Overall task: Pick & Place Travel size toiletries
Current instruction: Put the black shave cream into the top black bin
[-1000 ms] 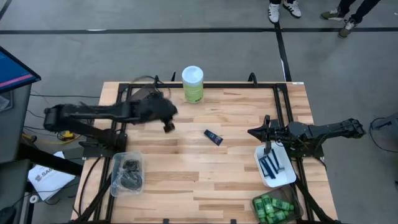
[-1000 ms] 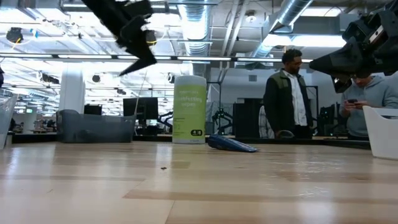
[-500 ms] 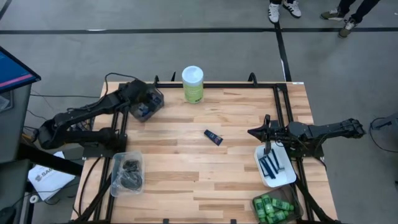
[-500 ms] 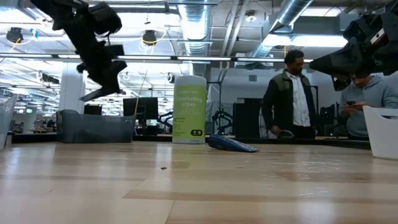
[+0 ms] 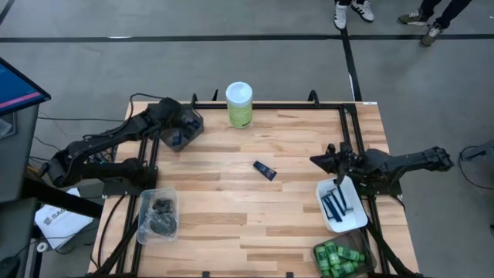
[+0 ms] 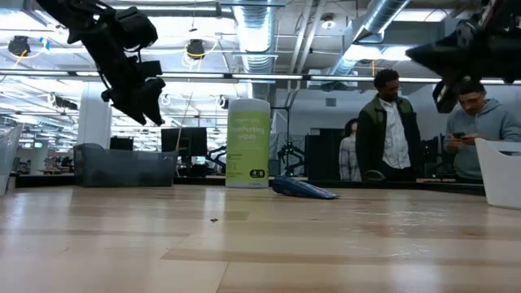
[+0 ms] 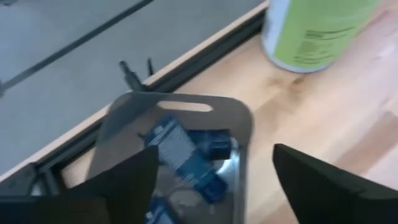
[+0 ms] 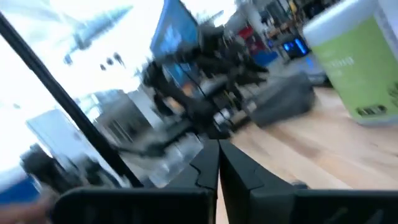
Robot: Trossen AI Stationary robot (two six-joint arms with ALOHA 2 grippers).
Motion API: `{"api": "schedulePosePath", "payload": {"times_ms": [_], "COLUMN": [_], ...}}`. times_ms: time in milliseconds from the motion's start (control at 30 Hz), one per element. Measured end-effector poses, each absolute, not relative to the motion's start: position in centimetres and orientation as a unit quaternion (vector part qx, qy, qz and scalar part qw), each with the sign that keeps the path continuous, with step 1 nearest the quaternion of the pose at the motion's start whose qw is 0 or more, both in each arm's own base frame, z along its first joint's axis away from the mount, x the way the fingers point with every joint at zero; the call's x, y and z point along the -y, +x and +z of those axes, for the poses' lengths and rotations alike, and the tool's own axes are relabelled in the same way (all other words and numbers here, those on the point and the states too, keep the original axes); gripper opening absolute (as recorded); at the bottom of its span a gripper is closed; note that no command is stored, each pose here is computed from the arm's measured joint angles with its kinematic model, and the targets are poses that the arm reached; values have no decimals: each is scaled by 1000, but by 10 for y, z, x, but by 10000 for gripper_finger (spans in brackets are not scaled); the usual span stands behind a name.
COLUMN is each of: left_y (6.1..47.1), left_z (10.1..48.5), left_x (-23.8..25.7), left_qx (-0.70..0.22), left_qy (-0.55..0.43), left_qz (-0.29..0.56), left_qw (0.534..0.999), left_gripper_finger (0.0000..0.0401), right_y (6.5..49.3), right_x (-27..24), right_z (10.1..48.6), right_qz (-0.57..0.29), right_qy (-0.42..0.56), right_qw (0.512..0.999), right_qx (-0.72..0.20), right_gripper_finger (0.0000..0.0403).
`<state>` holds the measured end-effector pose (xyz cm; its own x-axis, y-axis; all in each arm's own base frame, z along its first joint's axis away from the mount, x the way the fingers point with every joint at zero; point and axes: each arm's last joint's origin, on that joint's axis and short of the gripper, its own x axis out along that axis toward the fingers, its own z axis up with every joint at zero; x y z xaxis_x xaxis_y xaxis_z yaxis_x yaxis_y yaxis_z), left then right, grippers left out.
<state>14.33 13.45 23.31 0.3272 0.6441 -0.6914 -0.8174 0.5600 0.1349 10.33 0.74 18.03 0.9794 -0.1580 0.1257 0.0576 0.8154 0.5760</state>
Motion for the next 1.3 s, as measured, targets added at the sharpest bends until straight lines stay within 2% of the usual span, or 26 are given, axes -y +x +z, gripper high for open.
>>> {"api": "schedulePosePath", "payload": {"times_ms": [100, 200, 500, 667, 867, 1100, 1300], "left_y": [148, 154, 169, 162, 142, 125, 122], "left_z": [241, 254, 304, 334, 353, 363, 364], "left_x": [-133, -131, -113, -94, -78, -69, -67], "left_qx": [-349, -329, -253, -181, -112, -71, -66], "left_qy": [-127, -129, -116, -113, -129, -136, -136], "left_qz": [428, 404, 336, 310, 298, 297, 297], "left_qw": [824, 844, 900, 927, 939, 942, 943], "left_gripper_finger": [335, 343, 314, 299, 297, 297, 297], "right_y": [102, 100, 99, 99, 98, 120, 168], "right_x": [-6, -5, 3, 8, 14, 21, 32], "right_z": [189, 195, 197, 198, 218, 254, 276], "right_qz": [-43, -29, -71, -98, -122, -185, -262], "right_qy": [350, 403, 445, 453, 423, 327, 275], "right_qw": [926, 900, 870, 862, 868, 910, 925], "right_qx": [132, 164, 199, 206, 228, 178, 12], "right_gripper_finger": [5, 5, 5, 8, 16, 25, 71]}}
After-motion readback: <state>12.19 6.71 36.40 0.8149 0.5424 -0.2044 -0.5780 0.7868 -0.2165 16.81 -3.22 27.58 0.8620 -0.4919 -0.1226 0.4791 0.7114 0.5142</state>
